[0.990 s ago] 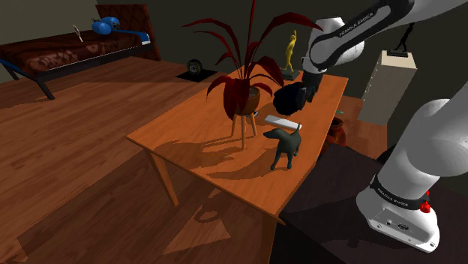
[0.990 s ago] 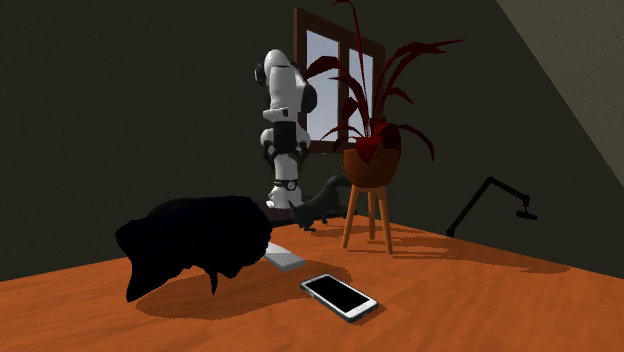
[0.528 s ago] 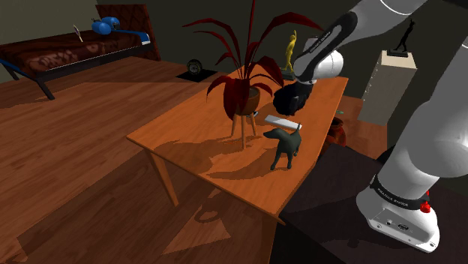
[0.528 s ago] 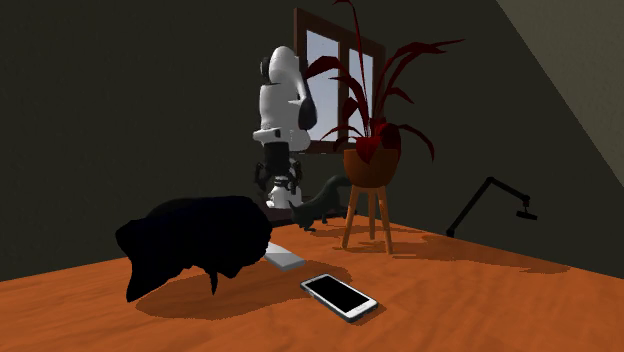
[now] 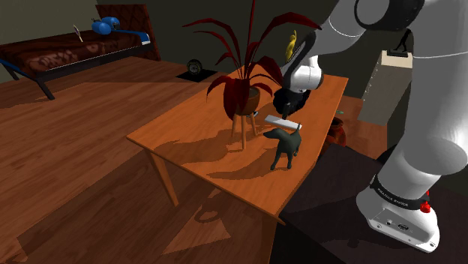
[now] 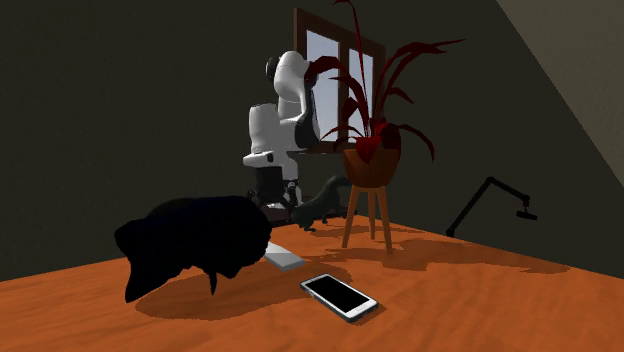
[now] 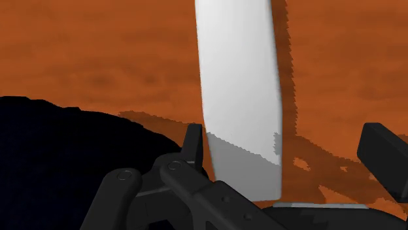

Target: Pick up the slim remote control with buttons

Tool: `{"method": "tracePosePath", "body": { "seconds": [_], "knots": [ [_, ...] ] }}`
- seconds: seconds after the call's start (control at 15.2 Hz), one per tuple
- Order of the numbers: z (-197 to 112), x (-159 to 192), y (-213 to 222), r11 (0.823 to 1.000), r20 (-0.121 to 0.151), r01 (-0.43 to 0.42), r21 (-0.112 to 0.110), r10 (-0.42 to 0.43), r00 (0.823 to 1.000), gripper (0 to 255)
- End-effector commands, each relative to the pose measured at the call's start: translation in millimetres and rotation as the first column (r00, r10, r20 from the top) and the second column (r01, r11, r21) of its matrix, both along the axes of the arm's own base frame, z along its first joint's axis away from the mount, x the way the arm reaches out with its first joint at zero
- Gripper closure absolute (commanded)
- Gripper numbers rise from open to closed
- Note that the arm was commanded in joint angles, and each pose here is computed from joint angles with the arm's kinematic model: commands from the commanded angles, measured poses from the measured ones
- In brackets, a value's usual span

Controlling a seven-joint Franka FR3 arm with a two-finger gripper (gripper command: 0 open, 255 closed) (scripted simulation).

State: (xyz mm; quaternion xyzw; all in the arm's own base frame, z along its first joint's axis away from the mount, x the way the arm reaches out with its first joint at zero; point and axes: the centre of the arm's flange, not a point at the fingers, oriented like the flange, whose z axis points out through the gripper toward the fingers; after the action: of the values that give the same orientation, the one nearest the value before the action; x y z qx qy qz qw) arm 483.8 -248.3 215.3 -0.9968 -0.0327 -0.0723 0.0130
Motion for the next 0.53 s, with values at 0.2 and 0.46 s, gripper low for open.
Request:
{"method": "tracePosePath", "body": {
  "seconds": [0.2,0.46],
  "knots": [
    [-34.7,18.7,-13.5,1.0,0.009,-0.015,0.003,0.015,1.0,0],
    [-55.8,18.7,-13.5,1.0,0.009,-0.015,0.003,0.015,1.0,0]
  ]
}}
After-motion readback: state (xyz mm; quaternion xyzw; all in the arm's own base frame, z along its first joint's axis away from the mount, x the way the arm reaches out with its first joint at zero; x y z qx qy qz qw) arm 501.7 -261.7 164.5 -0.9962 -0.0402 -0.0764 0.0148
